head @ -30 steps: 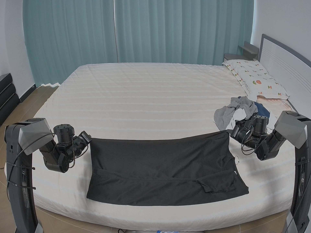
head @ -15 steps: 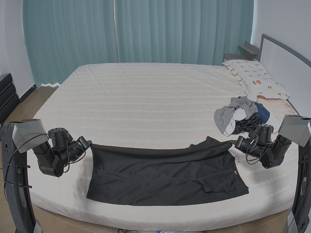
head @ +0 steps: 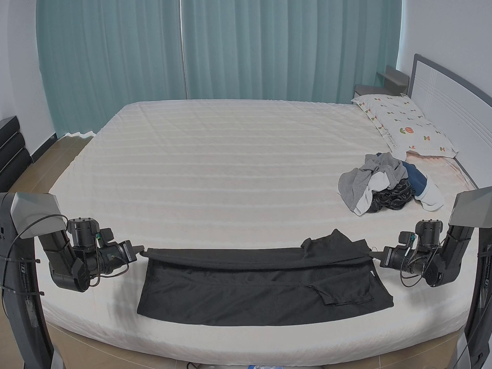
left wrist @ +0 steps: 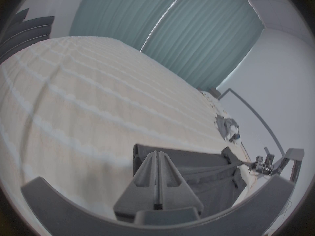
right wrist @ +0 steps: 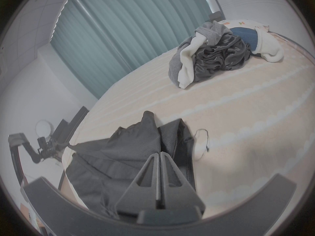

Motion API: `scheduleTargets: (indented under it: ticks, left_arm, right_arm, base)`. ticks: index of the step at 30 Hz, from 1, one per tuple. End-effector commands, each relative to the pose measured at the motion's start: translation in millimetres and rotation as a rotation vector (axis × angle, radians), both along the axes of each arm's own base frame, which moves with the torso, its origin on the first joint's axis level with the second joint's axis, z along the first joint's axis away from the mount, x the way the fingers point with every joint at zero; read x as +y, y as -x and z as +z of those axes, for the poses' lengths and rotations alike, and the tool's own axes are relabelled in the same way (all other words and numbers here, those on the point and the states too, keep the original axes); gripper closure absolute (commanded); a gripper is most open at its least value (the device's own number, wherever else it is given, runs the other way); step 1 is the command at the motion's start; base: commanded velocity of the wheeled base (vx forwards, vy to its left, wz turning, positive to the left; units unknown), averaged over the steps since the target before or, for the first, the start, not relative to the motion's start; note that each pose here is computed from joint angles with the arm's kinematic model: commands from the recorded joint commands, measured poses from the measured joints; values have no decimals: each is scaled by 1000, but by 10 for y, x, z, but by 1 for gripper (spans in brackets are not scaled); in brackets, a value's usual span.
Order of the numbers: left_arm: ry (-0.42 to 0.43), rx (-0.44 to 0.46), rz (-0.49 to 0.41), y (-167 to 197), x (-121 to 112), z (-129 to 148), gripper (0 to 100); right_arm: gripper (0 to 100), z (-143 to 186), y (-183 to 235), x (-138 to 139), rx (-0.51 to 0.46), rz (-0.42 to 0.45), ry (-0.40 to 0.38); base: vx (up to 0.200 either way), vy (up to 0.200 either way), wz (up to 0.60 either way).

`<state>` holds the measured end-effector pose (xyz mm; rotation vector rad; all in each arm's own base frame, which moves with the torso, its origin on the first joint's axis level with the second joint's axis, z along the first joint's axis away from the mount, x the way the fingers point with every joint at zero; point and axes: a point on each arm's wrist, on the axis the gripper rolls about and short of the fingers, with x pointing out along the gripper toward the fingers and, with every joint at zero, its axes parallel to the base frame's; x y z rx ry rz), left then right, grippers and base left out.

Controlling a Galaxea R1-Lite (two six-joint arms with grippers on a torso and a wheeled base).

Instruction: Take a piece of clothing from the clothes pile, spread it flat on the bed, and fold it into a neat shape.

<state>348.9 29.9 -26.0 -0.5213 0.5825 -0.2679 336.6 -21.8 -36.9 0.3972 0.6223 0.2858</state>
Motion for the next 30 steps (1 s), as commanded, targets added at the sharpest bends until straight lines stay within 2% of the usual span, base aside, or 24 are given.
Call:
scheduleTargets:
  ticks: [1, 8, 30]
  left_arm:
    - [-36, 83, -49, 140, -17, -94, 100]
    - [-137, 113, -124, 216, -5, -235, 100]
    - [-142, 112, -124, 245, -8, -201, 100]
  right_arm:
    - [100, -144, 204, -86, 45, 11, 18]
    - [100, -257, 311, -106, 74, 3, 15]
    - [100, -316, 371, -167, 30, -19, 18]
  base:
    - [0, 0, 0]
    - [0, 0, 0]
    - [0, 0, 0]
